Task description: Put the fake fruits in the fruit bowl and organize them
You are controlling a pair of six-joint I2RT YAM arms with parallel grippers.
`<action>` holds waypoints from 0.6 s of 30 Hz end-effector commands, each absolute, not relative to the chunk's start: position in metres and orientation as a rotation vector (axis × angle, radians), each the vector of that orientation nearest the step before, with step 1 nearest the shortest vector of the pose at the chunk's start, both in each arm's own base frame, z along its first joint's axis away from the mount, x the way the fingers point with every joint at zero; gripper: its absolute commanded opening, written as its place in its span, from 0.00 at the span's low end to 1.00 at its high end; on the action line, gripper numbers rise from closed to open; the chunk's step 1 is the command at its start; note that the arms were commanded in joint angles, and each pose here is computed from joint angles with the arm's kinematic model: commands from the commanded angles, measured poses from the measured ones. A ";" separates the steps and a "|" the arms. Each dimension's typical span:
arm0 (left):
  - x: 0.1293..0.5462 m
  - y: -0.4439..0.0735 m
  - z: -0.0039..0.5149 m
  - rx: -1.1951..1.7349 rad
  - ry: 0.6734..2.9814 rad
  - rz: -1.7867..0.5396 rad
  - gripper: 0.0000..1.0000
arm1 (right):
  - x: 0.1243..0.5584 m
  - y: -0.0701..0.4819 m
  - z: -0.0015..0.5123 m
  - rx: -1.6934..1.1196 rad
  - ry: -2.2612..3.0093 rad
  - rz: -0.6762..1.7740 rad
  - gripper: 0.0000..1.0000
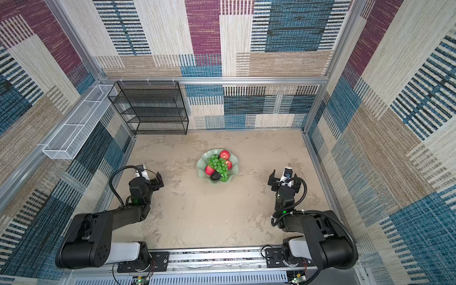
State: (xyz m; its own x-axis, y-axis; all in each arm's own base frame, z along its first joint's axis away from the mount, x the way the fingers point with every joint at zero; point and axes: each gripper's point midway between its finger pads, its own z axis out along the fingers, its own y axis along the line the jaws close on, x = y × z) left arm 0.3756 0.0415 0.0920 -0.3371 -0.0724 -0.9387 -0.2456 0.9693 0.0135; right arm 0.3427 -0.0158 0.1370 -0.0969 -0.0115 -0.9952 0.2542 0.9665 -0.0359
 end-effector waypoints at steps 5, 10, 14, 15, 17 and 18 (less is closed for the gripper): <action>0.394 0.038 0.093 -0.201 1.959 0.166 1.00 | 0.369 -0.011 0.150 0.096 1.562 -0.047 1.00; 0.391 0.034 0.097 -0.173 1.903 0.151 1.00 | 0.371 -0.012 0.145 0.095 1.598 -0.043 1.00; 0.399 0.030 0.093 -0.144 1.958 0.139 1.00 | 0.371 -0.011 0.145 0.095 1.599 -0.042 1.00; 0.401 0.031 0.092 -0.142 1.948 0.140 1.00 | 0.371 -0.012 0.145 0.097 1.601 -0.042 1.00; 0.400 0.030 0.093 -0.142 1.945 0.136 1.00 | 0.371 -0.011 0.144 0.095 1.603 -0.042 1.00; 0.399 0.030 0.095 -0.141 1.936 0.137 1.00 | 0.371 -0.012 0.146 0.095 1.596 -0.043 1.00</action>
